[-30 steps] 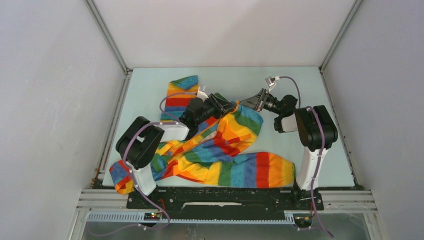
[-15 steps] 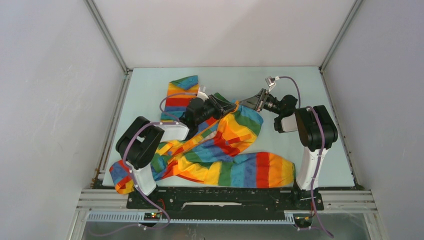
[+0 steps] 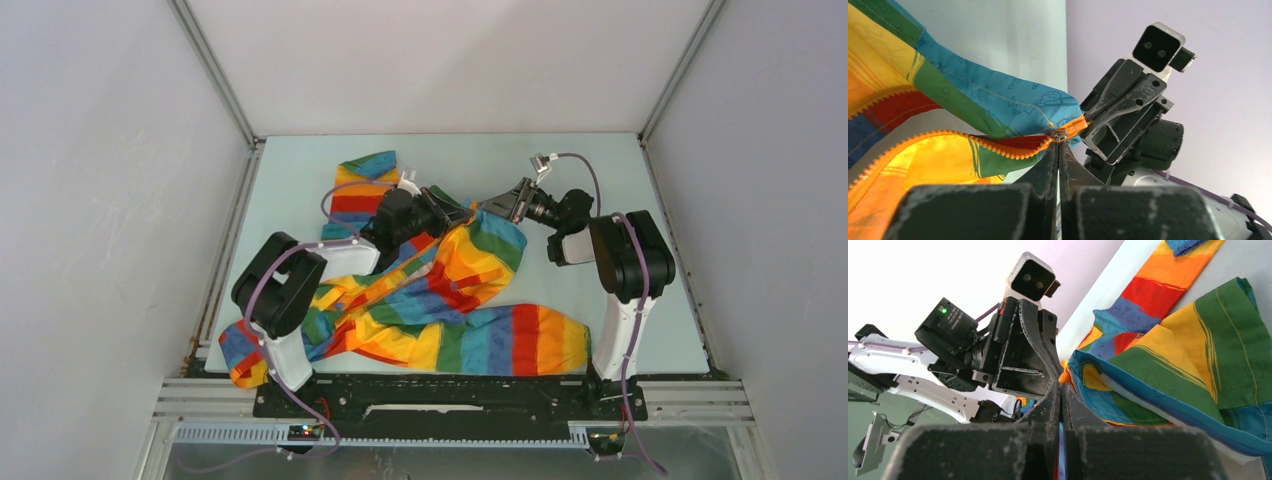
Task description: Zip up the jacket
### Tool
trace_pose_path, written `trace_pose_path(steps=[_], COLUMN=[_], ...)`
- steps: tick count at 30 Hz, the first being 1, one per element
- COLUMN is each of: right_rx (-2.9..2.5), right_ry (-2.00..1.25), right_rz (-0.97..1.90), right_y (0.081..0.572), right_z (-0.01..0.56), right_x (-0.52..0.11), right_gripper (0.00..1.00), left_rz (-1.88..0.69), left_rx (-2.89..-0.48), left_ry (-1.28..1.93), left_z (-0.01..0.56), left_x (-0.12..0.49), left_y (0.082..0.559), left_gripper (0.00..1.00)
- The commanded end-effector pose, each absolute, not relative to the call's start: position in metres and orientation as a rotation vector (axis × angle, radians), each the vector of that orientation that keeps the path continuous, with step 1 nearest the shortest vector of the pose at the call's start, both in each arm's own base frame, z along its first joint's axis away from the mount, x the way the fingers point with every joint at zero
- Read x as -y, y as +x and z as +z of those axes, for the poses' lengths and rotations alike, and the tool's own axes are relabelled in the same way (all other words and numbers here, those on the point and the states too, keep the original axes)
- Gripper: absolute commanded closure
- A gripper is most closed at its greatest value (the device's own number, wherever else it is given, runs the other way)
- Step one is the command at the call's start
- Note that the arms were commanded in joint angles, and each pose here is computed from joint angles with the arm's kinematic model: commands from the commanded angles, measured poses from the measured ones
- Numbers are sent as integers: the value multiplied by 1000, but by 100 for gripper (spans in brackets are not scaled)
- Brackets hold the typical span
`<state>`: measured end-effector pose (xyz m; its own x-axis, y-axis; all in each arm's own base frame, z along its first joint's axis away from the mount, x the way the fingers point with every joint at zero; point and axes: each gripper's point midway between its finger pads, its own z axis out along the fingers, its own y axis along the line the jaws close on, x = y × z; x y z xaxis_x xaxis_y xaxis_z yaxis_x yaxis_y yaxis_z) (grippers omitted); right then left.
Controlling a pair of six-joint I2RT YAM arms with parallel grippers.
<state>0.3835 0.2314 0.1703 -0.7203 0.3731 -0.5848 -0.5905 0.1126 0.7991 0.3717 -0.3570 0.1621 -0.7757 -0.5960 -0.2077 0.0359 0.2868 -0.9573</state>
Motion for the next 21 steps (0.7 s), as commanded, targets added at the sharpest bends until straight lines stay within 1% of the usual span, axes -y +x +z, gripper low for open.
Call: trace_pose_path(steps=[1, 5, 10, 15, 21], right_rx=[-1561, -1532, -1481, -1458, -1461], right_ry=[-243, -111, -23, 53, 179], right_rz=[1617, 1562, 1565, 1526, 1434], right_y=[388, 404, 413, 423, 445], right_z=[204, 206, 214, 217, 205], right_x=[-230, -220, -207, -189, -155], right_gripper=[100, 100, 100, 100, 100], left_rz=[-1423, -1329, -1170, -1007, -846], left_rx=[-2091, -2172, -2325, -2428, -2534], left_ry=[-433, -399, -325, -295, -252], left_z=[161, 145, 109, 85, 82], left_x=[358, 353, 333, 294, 246], left_y=[377, 373, 356, 336, 299], left_gripper=[100, 100, 100, 100, 100])
